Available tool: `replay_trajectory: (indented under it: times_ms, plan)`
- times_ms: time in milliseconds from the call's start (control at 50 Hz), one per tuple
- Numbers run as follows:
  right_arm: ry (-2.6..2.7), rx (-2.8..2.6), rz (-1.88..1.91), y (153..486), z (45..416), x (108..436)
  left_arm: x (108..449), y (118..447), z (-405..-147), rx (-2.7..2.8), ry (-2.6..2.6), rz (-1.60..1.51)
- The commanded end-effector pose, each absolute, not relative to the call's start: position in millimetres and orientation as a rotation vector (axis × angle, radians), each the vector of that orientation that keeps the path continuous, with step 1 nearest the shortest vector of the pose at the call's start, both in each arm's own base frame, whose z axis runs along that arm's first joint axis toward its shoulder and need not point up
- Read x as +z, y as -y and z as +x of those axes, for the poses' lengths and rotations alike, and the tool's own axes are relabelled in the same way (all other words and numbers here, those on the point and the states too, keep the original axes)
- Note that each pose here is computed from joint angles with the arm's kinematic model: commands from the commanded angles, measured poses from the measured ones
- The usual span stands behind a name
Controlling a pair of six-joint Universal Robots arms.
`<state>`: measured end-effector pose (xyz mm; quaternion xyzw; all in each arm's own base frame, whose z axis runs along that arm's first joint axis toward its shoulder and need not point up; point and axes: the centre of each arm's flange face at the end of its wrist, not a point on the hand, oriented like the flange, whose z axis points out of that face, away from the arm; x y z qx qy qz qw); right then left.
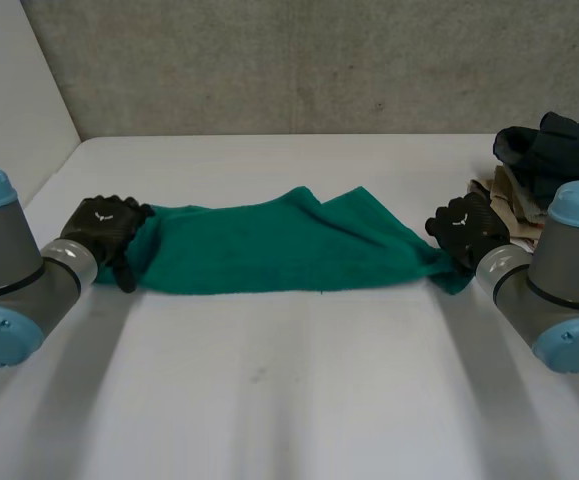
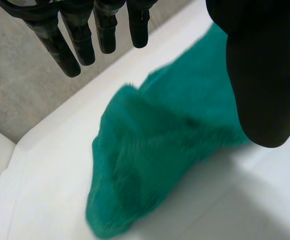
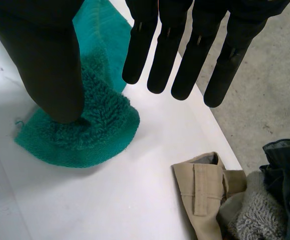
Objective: Fold the laundry.
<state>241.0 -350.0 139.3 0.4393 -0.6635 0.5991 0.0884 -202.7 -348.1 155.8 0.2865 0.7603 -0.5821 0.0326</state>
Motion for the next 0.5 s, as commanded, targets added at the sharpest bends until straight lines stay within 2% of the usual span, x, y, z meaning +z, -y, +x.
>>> replay_trajectory:
  times_ms: [20, 140, 280, 420, 500]
  plan:
    - [2.039, 1.778, 1.280, 356.8, 241.2, 128.9, 132.8, 365.0, -197.2, -1.677, -2.233, 0.987]
    - [2.109, 1.748, 1.280, 355.4, 242.8, 120.8, 132.1, 377.3, -199.5, -1.725, -2.181, 0.967]
    - [2.181, 1.738, 1.228, 352.5, 233.3, 143.1, 154.6, 373.5, -209.7, -1.840, -2.133, 0.931]
    - [2.304, 1.612, 1.232, 326.0, 209.5, 185.9, 184.1, 338.9, -216.5, -1.896, -2.167, 0.951]
    - [2.380, 1.344, 1.353, 305.7, 186.6, 193.2, 189.3, 310.1, -218.8, -1.846, -2.225, 1.048]
